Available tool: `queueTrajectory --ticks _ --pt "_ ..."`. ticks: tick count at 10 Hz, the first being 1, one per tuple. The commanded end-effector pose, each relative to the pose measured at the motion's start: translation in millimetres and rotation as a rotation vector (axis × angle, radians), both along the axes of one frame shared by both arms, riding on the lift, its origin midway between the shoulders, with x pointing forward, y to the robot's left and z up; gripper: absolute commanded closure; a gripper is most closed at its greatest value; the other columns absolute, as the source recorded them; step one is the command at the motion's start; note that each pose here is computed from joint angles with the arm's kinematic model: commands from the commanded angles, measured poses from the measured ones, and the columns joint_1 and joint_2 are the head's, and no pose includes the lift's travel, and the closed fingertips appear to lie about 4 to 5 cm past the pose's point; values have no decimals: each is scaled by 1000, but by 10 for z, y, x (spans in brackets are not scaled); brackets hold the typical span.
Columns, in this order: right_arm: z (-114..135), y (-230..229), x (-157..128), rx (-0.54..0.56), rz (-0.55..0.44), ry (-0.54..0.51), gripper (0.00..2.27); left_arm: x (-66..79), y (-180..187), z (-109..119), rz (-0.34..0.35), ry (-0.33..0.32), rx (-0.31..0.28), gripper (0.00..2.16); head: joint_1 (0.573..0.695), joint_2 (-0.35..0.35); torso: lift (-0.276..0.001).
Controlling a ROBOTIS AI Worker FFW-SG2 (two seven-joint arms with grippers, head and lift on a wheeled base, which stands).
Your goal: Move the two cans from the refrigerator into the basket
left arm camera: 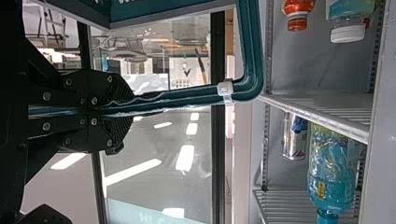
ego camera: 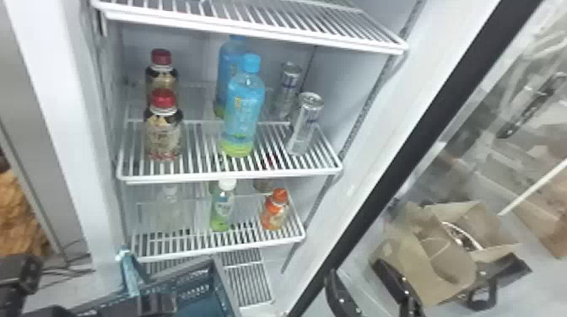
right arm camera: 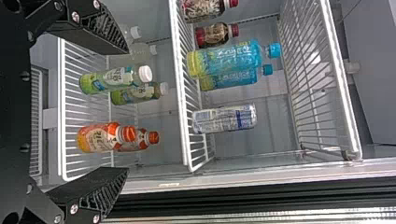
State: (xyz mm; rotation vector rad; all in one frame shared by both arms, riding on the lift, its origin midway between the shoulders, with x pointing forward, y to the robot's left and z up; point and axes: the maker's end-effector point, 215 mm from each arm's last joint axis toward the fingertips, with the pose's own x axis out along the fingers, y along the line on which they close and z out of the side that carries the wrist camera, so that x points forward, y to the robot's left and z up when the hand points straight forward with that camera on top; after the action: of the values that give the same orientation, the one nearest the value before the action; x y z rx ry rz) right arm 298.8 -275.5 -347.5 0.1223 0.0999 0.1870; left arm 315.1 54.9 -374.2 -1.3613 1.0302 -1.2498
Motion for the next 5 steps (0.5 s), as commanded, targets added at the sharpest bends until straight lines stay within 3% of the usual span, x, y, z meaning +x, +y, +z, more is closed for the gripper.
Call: queueTrajectory --ticks 1,5 --pt "-13 -2 0 0 1 2 174 1 1 4 0 0 -1 1191 695 -350 -25" --pt "7 -8 2 0 -2 -5 174 -8 1 -4 0 2 -1 1191 695 -350 -25"
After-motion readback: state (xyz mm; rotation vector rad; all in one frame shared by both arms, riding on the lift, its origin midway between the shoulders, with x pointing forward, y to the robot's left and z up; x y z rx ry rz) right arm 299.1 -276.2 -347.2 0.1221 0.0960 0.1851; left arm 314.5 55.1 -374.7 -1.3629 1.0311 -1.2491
